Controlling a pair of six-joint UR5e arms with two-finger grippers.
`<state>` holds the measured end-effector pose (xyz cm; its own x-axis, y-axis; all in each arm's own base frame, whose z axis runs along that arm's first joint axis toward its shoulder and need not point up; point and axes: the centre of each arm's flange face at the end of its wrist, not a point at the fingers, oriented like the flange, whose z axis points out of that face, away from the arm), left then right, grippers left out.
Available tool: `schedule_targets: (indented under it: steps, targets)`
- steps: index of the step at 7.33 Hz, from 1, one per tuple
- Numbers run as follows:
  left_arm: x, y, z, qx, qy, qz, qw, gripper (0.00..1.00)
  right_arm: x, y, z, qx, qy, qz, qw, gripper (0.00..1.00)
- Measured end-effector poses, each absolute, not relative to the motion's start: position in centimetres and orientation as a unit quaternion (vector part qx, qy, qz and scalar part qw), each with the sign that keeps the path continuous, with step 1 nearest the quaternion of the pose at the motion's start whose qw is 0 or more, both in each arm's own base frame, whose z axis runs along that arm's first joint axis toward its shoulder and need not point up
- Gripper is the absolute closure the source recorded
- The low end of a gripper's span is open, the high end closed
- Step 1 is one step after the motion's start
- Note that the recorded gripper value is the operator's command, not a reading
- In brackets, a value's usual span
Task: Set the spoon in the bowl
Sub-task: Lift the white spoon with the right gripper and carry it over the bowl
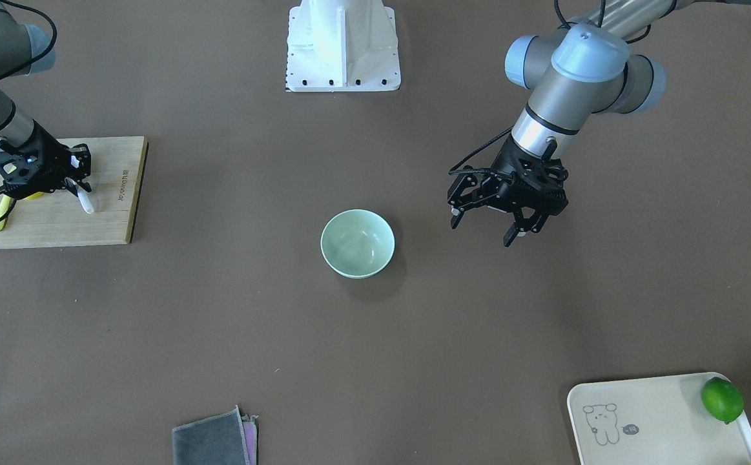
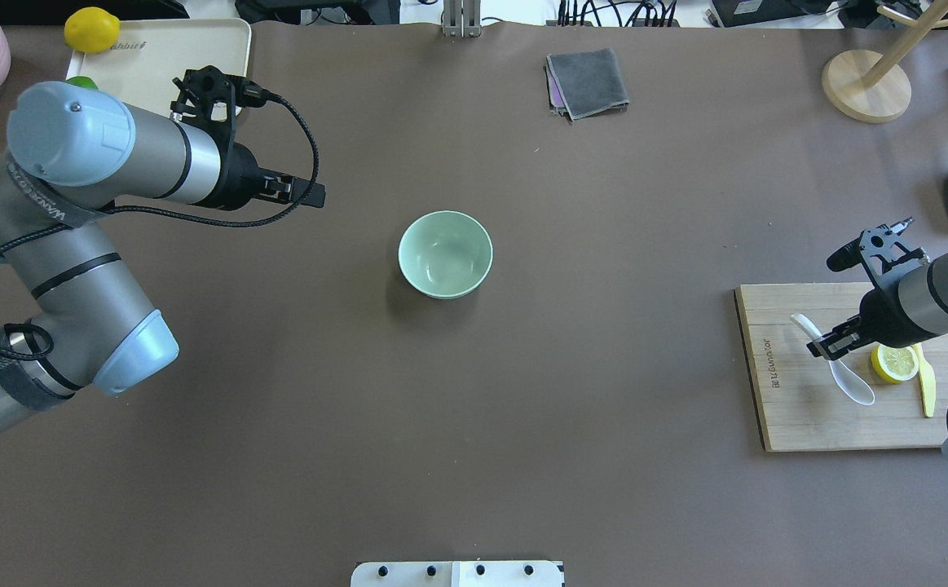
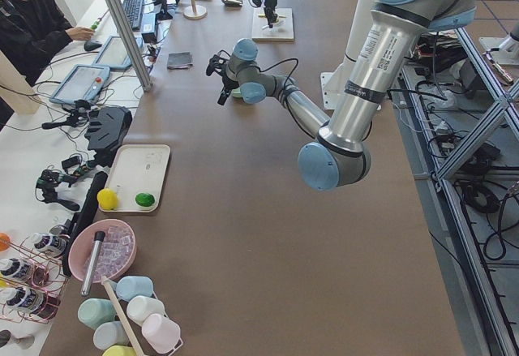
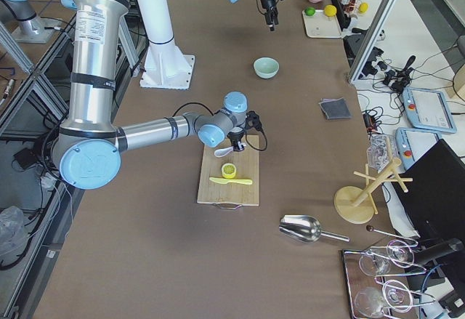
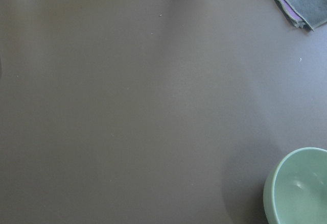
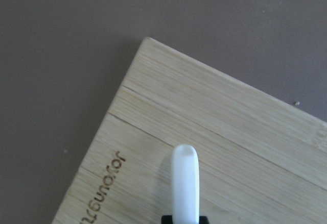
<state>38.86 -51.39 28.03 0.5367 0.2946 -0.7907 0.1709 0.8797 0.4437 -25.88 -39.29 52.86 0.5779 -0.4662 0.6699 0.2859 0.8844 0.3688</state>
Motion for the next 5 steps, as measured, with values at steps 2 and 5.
schedule_targets:
  steps: [2, 5]
  targets:
    - [38.6, -51.6, 28.0, 0.245, 0.479, 0.036, 0.842, 0.02, -24.1, -40.2, 48.8, 0.138, -0.421, -0.194, 0.875, 1.00]
    - [35.4, -53.8, 30.3, 0.259, 0.434, 0.057, 0.861, 0.02, -27.5, -44.9, 35.9, 0.124, -0.444, -0.116, 0.880, 1.00]
